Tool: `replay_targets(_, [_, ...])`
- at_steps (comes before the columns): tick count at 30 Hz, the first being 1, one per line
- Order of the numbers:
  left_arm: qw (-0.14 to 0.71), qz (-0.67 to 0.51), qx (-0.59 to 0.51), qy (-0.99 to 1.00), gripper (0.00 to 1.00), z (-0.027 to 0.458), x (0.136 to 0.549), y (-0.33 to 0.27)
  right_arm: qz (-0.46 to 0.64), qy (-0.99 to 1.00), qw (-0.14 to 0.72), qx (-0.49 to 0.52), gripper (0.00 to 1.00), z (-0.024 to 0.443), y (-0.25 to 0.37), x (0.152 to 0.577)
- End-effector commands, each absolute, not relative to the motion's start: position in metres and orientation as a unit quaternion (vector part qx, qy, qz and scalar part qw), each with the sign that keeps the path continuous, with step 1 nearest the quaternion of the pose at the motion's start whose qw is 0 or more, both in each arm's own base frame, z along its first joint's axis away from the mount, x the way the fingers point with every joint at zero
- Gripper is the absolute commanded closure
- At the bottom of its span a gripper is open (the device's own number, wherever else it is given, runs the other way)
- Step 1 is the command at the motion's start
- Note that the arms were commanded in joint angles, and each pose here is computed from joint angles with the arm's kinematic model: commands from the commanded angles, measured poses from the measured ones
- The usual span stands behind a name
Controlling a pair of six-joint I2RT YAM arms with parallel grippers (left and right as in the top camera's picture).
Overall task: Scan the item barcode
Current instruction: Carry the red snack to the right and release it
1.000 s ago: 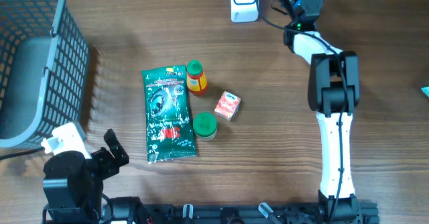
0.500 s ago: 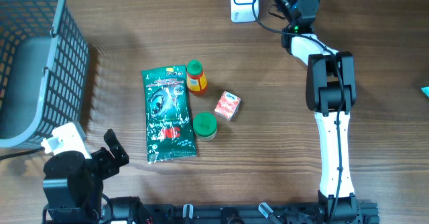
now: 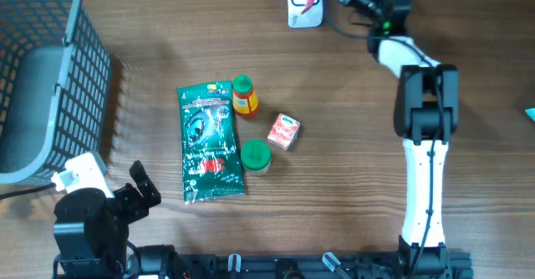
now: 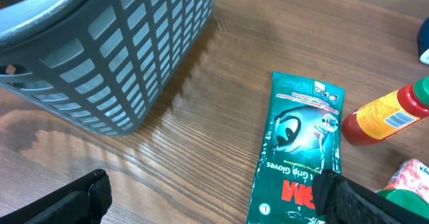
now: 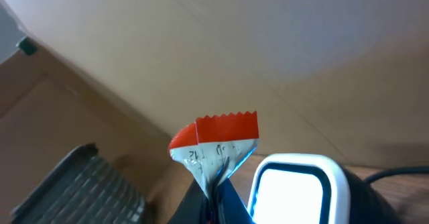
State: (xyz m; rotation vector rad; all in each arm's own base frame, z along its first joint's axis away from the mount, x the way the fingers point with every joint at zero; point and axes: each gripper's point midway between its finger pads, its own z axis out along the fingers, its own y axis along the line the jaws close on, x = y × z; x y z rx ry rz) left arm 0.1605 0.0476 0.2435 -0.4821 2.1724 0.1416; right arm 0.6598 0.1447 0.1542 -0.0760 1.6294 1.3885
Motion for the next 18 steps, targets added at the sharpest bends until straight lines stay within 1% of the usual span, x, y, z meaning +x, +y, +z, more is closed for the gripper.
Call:
replay_targets(1, [0.442, 0.054, -0.190, 0.875, 0.00, 0.245, 0.161, 0.046, 0.555, 0.645, 0.514, -0.111, 0.95, 0.267, 0.125, 0.637])
replay_targets(4, [0.442, 0.054, -0.190, 0.875, 0.00, 0.245, 0.161, 0.046, 0.523, 0.681, 0.504, -0.094, 0.95, 0.285, 0.101, 0.633])
replay_targets(7, [0.442, 0.054, -0.190, 0.875, 0.00, 0.245, 0.161, 0.046, 0.448, 0.747, 0.492, -0.014, 0.95, 0.279, 0.048, 0.634])
replay_targets(9, [0.442, 0.054, -0.190, 0.875, 0.00, 0.245, 0.161, 0.046, 0.381, 0.789, 0.478, 0.060, 0.96, 0.258, 0.004, 0.633])
replay_targets(11, [0.442, 0.054, -0.190, 0.875, 0.00, 0.245, 0.161, 0.046, 0.292, 0.829, 0.455, 0.144, 0.96, 0.227, -0.059, 0.624])
replay_targets(15, [0.442, 0.054, -0.190, 0.875, 0.00, 0.245, 0.161, 0.046, 0.194, 0.856, 0.411, 0.248, 0.96, 0.183, -0.158, 0.591])
replay_targets(18, [0.442, 0.054, -0.190, 0.875, 0.00, 0.245, 0.161, 0.046, 0.104, 0.864, 0.389, 0.303, 0.96, 0.161, -0.227, 0.560])
